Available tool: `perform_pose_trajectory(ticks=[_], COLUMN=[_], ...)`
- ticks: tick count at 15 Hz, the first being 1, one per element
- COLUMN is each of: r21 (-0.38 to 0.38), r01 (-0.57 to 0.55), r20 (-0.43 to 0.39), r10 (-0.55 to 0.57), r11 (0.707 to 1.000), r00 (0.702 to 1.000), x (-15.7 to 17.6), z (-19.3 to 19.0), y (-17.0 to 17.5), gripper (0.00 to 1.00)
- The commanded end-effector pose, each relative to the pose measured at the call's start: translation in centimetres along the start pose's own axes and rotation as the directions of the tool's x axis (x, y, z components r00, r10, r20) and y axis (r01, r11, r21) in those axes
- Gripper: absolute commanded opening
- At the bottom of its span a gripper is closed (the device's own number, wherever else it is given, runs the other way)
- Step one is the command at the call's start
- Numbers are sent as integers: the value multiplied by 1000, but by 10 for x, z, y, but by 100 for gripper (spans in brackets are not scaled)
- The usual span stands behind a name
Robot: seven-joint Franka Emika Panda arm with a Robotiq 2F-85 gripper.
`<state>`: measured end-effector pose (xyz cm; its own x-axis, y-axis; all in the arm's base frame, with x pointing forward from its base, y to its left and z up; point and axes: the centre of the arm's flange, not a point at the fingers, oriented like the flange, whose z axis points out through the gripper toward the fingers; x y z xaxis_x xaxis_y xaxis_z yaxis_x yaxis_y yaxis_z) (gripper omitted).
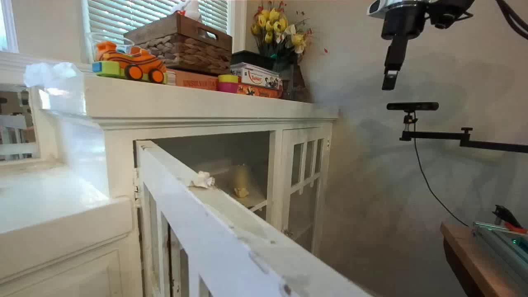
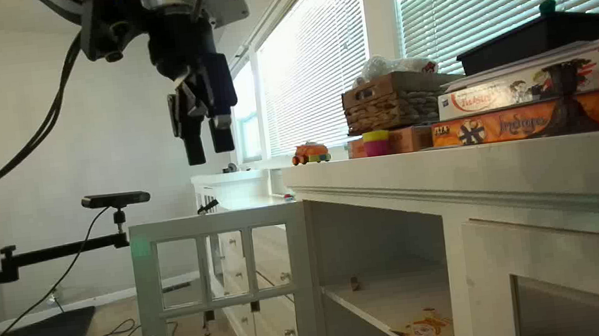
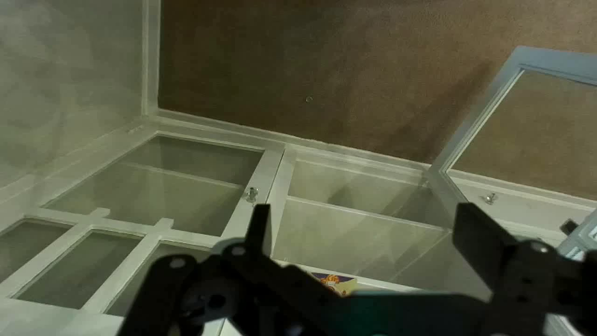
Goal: Remove the marker and green ball from the black tray and put them on the cabinet top
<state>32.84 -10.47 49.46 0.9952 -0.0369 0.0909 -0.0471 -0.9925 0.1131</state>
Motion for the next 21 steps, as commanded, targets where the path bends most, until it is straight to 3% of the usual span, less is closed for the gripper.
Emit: perform_pose_trajectory(ticks=[1,7,8,11,14,17,21], r21=[0,-6,5,1,-21,-14,-16], r01=[0,-149,-76,-122,-97,-203,-362], r20=[0,-34,-38,-38,-98,-217,-370], r10=[0,149,76,122,95,196,331], r11=[1000,989,997,993,995,979,932], r00=[1000,988,996,992,991,956,868], x=[0,34,12,22,25,44,54], z=[0,-15,-8,-13,-17,-44,-77], y=[0,37,21,35,39,82,142], gripper=[100,100,100,100,100,100,100])
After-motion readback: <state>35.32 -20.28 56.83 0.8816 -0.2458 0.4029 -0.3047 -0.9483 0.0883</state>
